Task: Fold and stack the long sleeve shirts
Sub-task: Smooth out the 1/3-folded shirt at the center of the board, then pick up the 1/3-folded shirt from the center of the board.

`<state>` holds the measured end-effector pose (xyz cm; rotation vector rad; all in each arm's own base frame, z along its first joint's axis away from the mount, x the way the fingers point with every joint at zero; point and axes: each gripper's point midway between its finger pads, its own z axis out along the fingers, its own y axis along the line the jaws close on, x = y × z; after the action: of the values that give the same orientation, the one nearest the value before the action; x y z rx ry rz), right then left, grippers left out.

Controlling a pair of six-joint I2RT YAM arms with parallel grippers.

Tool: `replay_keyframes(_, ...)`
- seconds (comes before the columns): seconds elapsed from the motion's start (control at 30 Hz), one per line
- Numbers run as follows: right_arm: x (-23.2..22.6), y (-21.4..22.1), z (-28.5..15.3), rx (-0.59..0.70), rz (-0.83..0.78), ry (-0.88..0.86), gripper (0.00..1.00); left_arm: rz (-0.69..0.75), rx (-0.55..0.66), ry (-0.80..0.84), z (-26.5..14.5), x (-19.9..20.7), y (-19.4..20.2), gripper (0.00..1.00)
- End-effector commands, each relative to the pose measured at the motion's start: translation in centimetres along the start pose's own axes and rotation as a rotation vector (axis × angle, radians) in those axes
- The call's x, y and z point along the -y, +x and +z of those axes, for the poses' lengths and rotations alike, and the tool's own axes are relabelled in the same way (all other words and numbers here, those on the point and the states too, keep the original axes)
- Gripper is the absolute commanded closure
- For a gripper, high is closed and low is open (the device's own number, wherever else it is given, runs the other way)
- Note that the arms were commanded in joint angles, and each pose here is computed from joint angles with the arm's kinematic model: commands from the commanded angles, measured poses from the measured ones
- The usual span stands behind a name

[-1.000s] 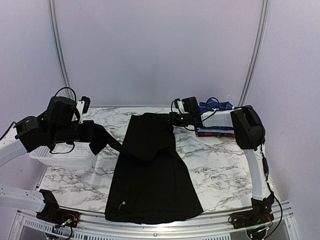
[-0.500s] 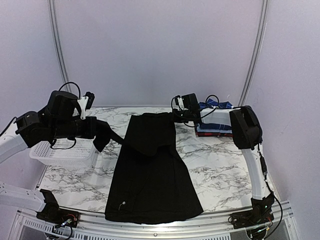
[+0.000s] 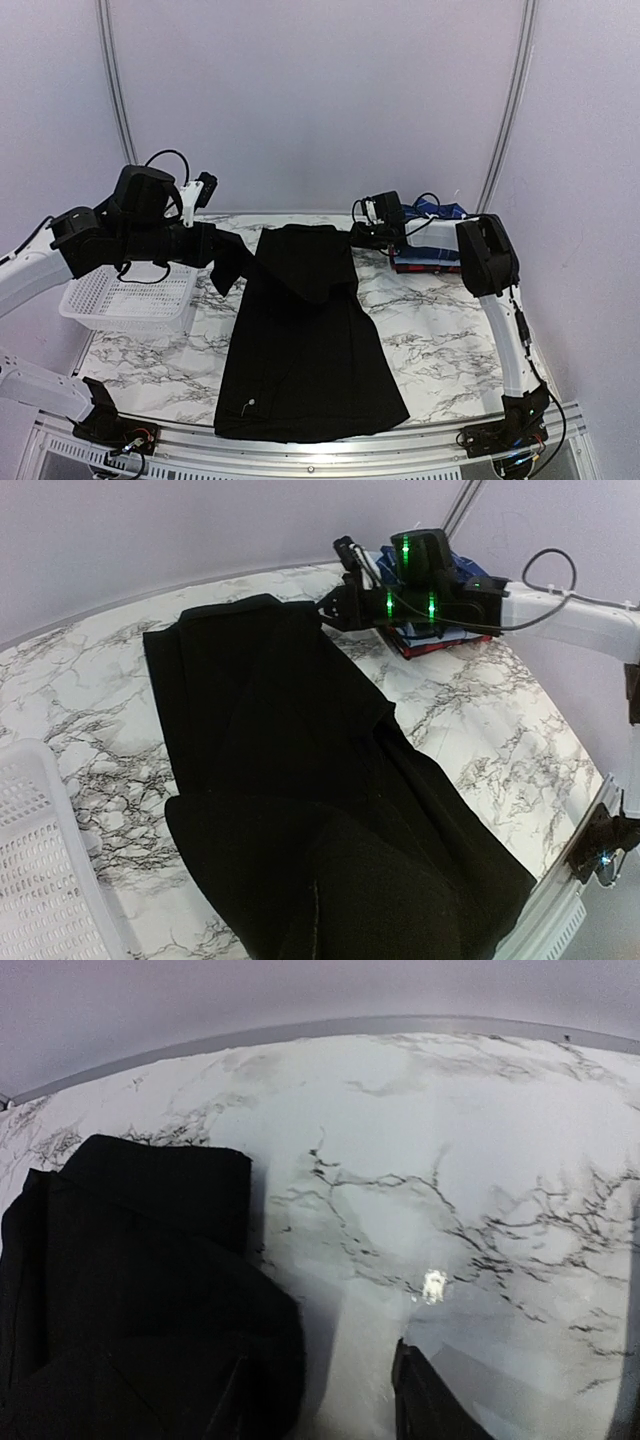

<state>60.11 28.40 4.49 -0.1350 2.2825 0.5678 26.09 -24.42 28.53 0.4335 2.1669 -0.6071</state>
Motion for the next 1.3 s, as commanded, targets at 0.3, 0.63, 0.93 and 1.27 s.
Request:
replay_keyframes(0.3,-4.7,7.3,-17.5,-0.052,-0.010,-0.023,0.47,-0.007,0.267,-0.267,1.8,-1.9,-12.1,1.00)
replay_keyframes(0.63,-8.2,20.6,-27.8,-0.214,0.053,0.008,0.53,0.098,0.446,-0.291,2.9,-0.7,-20.4,1.00)
replay_keyframes(0.93,-8.8,31.3,-35.3,-0.411,0.110,0.055,0.58,0.124,0.556,-0.265,3.0,-0.5,-23.4,1.00)
replay_keyframes(1.27,-7.7,36.8,-38.2,-0.515,0.132,0.139,0.65,0.116,0.605,-0.198,3.4,0.5,-24.4,1.00)
